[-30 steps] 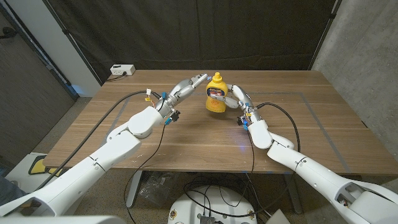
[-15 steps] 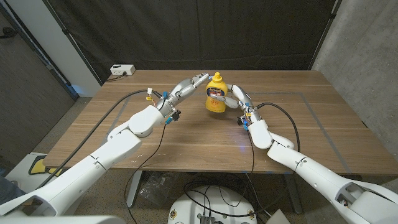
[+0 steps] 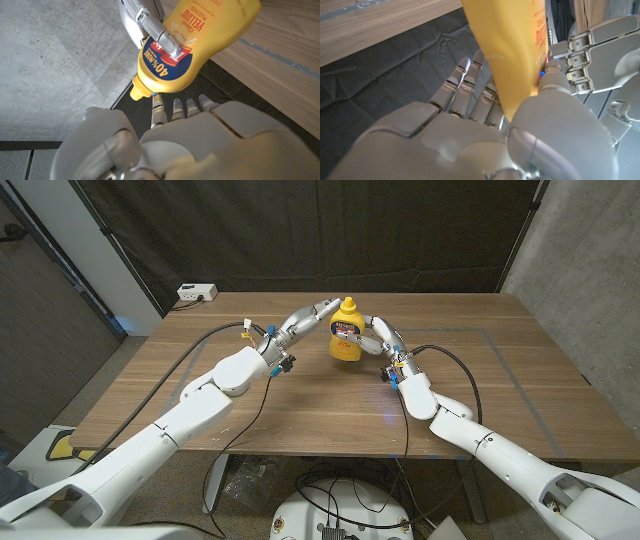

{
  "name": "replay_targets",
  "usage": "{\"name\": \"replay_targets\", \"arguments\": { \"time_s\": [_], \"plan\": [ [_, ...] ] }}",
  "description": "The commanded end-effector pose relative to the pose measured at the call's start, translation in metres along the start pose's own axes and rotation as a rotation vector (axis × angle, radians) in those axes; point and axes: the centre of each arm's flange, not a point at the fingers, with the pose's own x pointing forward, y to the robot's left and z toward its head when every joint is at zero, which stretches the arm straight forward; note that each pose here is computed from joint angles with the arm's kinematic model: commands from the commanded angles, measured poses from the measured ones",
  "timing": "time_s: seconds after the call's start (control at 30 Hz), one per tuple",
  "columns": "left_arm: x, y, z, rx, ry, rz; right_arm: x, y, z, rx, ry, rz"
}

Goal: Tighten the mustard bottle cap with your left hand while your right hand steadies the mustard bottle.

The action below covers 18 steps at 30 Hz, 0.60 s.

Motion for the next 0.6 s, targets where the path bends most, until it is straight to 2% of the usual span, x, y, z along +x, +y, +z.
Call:
{"name": "replay_targets", "arguments": {
  "time_s": [0.03,0.3,0.6],
  "plan": [
    [0.021,-0.004,0.003,-0.002,-0.04,-0.054,-0.003,0.001,0.003,0.006,-0.003,-0.006],
    [0.033,-0.004,0.001,-0.008,-0.05,-0.073,-0.004,0.0,0.004,0.001,0.001,-0.012],
    [0.042,-0.003,-0.008,-0.031,-0.022,-0.082,-0.007,-0.001,0.005,-0.001,0.005,-0.015]
  ]
}}
